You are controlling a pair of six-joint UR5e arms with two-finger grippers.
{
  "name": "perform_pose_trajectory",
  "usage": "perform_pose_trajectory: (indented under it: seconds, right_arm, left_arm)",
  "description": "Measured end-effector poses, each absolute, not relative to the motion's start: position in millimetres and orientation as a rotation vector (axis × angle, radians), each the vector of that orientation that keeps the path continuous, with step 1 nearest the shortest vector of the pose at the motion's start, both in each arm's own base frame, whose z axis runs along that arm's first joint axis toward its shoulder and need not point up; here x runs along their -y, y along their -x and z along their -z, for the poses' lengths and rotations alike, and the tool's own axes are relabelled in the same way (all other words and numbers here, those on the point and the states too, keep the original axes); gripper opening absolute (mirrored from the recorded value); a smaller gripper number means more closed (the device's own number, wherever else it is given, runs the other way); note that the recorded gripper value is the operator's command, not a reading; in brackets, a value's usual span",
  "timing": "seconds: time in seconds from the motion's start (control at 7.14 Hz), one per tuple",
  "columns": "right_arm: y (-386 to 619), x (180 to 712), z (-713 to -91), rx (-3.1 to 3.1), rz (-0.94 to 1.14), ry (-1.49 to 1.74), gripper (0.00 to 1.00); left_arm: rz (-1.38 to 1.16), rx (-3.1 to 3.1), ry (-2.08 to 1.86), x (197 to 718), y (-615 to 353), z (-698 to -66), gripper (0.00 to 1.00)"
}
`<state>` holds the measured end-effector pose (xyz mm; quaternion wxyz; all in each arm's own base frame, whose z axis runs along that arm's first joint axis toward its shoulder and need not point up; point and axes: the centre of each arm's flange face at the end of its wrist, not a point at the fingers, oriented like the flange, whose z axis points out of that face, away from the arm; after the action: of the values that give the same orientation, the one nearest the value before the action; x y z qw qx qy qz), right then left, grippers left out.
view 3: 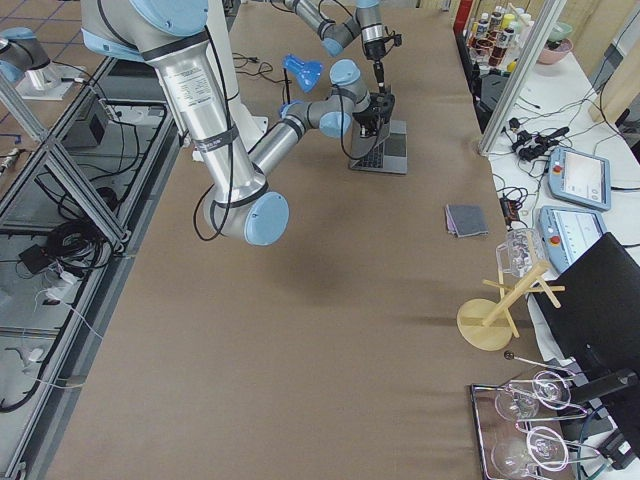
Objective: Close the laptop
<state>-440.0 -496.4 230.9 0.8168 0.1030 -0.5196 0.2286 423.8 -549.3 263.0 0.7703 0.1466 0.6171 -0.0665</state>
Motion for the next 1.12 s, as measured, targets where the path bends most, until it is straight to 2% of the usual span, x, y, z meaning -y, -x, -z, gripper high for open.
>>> perform_pose_trajectory:
  seconds: [0.56,1.12]
  right_arm:
    - [486.2,552.7,-245.9,1.002,-0.558,-0.239,0.00]
    - [529.1,553.5,-287.5,0.887,-0.575,-0.273,0.00]
  left_arm:
    - [0.209,-1.235,-0.353,591.7,-456.8,-288.7,0.00]
    - [0.218,-1.147,-0.390,595.1,-491.7,-316.0,0.00]
